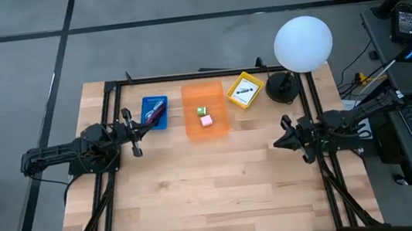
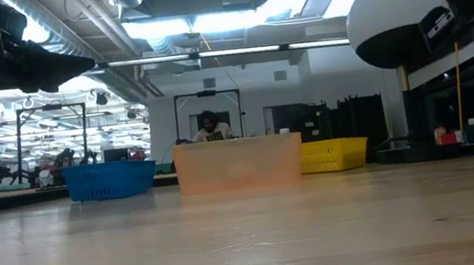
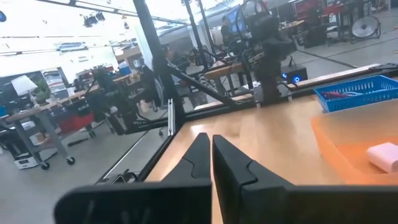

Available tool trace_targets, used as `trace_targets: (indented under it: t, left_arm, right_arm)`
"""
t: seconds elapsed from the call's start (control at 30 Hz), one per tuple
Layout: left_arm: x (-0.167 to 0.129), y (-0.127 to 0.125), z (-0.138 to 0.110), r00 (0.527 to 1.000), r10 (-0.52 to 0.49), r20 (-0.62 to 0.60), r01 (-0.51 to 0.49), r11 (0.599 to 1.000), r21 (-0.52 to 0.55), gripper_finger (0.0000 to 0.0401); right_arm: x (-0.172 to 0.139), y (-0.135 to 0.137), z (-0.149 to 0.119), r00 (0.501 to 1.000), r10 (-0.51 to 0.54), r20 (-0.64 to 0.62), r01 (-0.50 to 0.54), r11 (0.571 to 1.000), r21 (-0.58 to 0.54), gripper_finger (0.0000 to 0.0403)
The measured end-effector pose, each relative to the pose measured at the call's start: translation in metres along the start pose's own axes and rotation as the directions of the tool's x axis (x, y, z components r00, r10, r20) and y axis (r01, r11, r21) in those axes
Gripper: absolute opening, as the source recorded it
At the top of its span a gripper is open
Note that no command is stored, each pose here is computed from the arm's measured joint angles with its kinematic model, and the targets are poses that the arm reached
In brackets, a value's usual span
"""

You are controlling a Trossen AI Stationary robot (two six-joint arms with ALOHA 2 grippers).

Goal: Pick and place items into bin
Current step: Return to Home Position

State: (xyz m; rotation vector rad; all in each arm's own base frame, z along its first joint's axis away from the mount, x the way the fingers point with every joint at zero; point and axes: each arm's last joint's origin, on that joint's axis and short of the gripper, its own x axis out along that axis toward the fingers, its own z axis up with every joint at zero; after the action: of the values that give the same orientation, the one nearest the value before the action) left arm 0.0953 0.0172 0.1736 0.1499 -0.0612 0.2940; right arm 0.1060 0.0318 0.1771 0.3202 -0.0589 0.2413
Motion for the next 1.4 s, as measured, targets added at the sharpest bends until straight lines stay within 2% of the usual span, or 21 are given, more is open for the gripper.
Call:
trace_targets:
  t: [0.27,0.4,0.77,1.03,1.4]
  left_arm:
    - [0.0,0.0,0.0,1.0,0.0,0.0,0.0,1.0,0.0,0.0004]
    - [0.0,0.0,0.0,1.0,0.0,0.0,0.0,1.0,0.0,0.0004]
    - [0.0,0.0,0.0,1.0,0.0,0.0,0.0,1.0,0.0,0.0004]
    - [0.0,0.0,0.0,1.0,-0.001,-0.002,0.001,1.0,0.0,0.0004]
    - [0.0,0.0,0.0,1.0,0.0,-0.002,0.0,1.0,0.0,0.0004]
  right_arm:
    - [0.0,0.0,0.0,1.0,0.0,-0.001,0.0,1.0,-0.028,0.0]
    - [0.0,0.0,-0.001,1.0,0.004,-0.006,-0.005,0.991,-0.13,0.0]
    - [-0.014,0.0,-0.01,0.988,0.105,-0.117,-0.129,0.965,-0.227,0.0]
    - [-0.015,0.002,-0.008,0.984,0.14,-0.105,-0.167,0.933,-0.318,0.0]
    - [-0.014,0.002,-0.008,0.984,0.139,-0.108,-0.167,0.933,-0.319,0.0]
